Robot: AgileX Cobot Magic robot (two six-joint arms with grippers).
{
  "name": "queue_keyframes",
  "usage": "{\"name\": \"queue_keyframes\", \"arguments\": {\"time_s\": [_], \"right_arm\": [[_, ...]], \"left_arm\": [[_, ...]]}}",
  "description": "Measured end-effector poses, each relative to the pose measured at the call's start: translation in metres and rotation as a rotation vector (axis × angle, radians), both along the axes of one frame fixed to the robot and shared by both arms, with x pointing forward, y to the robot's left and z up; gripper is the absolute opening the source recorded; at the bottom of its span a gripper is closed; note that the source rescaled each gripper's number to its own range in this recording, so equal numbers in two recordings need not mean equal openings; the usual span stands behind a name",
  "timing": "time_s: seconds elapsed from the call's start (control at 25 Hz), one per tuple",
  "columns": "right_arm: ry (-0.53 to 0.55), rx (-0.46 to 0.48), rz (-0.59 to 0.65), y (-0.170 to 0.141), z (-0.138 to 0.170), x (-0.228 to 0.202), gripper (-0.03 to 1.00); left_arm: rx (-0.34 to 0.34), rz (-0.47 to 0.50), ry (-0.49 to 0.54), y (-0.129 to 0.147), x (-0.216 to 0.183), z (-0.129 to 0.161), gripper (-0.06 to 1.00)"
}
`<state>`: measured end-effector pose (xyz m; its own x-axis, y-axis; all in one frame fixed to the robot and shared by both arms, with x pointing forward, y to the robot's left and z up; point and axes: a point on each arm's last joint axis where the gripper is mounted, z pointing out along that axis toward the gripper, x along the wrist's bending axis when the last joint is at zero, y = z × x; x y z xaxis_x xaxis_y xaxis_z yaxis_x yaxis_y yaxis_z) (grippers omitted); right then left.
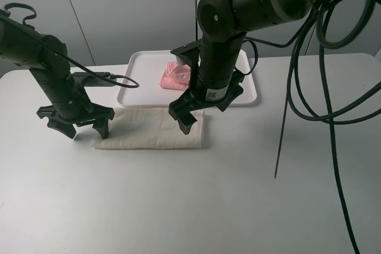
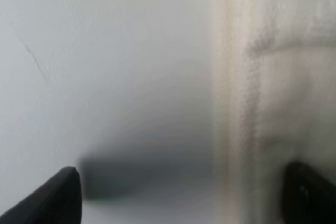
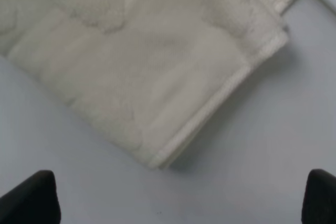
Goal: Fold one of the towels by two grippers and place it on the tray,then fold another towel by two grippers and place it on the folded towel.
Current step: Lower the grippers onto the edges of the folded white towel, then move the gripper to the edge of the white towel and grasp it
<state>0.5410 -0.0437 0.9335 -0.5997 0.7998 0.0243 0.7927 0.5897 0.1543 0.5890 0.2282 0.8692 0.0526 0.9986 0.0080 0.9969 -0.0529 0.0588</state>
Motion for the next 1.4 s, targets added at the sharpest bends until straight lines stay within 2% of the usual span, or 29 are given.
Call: {"name": "queue_keyframes", "arguments": {"time_s": [0.2,0.4,0.96,1.4], "right_arm": [[0.011,-0.004,-0.065,-0.006,-0.005,0.007,1.00],[0.045,-0.029,-0.108,-0.004,-0.029,0.017,1.00],[0.103,-0.050,-0.135,0.007,-0.066,0.028,1.00],[0.126,-0.039,-0.151,0.008,-0.071,0.028,1.00]], "left_arm": [[0.001,0.002,0.003,0.000,0.001,0.000,0.98],[0.001,0.002,0.006,0.000,0.001,0.000,0.98],[0.002,0.000,0.008,0.000,0.000,0.000,0.98],[0.002,0.000,0.008,0.000,0.000,0.000,0.98]]}}
